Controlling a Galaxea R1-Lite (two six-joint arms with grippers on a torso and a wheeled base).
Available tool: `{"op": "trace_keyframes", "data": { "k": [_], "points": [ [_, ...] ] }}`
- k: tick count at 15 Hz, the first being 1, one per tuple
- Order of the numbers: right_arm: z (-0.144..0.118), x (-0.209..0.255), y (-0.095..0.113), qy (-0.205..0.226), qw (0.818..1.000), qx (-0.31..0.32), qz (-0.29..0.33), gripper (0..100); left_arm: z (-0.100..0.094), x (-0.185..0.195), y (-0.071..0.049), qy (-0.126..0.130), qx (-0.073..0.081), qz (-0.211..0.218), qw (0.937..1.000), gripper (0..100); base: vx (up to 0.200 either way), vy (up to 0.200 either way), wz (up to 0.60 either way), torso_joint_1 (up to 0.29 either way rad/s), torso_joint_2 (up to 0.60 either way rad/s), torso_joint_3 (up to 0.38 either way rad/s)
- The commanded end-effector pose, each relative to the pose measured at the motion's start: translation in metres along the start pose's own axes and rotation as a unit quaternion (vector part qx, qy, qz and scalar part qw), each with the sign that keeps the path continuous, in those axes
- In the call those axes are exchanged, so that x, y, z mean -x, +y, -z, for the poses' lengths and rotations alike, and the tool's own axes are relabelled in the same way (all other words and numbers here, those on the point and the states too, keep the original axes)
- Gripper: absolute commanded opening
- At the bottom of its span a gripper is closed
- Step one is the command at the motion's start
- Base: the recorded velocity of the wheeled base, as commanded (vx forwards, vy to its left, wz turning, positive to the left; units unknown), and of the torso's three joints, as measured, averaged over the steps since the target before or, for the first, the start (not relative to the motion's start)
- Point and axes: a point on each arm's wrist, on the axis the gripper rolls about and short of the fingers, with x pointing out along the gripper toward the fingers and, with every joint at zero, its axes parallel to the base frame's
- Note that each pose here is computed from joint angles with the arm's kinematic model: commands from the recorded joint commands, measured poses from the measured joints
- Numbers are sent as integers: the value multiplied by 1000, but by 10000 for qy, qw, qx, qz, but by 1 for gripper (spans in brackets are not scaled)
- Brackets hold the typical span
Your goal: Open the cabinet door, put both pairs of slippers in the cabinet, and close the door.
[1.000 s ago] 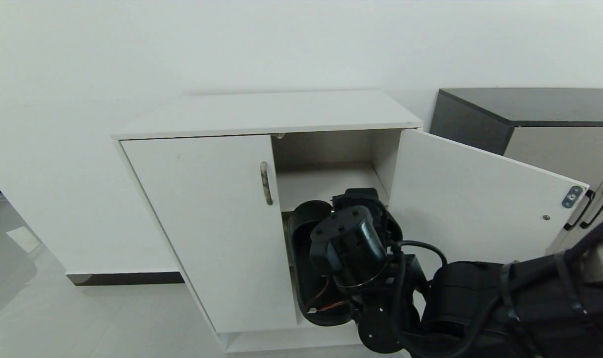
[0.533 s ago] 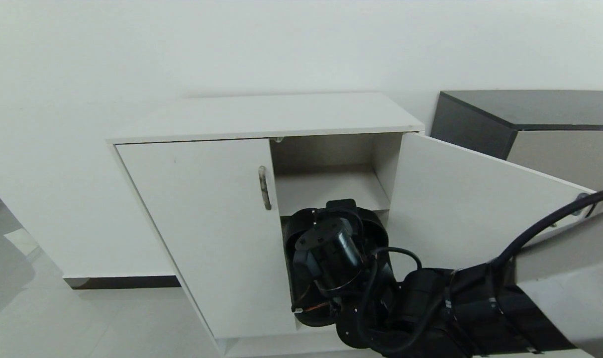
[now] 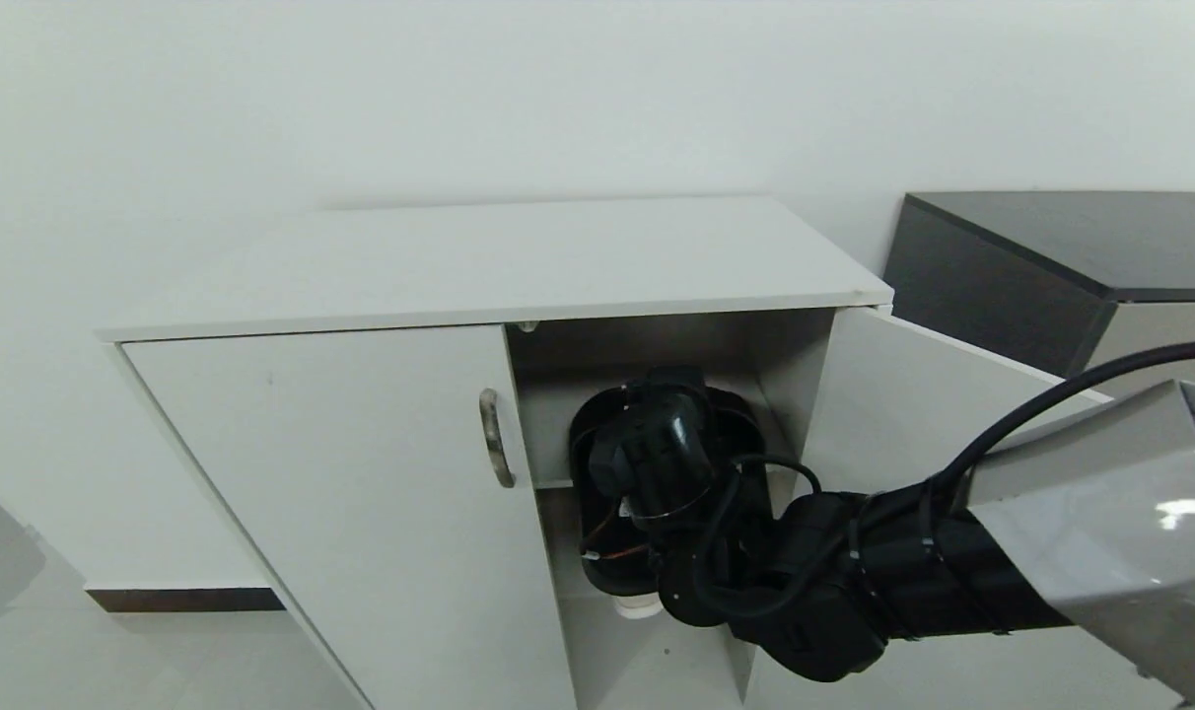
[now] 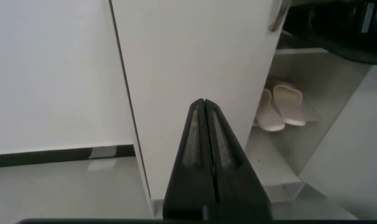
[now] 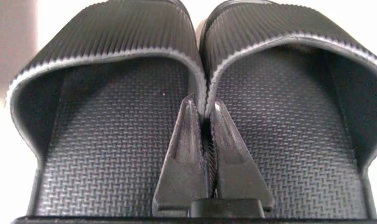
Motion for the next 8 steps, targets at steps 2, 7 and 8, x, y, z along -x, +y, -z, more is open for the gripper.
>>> {"op": "trace_keyframes", "data": {
  "k": [2, 7, 8],
  "points": [
    [6, -12, 6, 7, 10000, 68, 31, 0, 0, 0, 0, 6, 11, -16, 10000, 0, 100, 0, 0, -1, 1, 6],
    [0, -41, 11, -182, 9997, 83, 171, 0, 0, 0, 0, 6, 11, -9, 10000, 0, 0, 0, 0, 0, 0, 0],
    [-3, -43, 12, -222, 9996, 61, 150, 0, 0, 0, 0, 6, 11, -9, 10000, 0, 0, 0, 0, 0, 0, 0]
  ]
}}
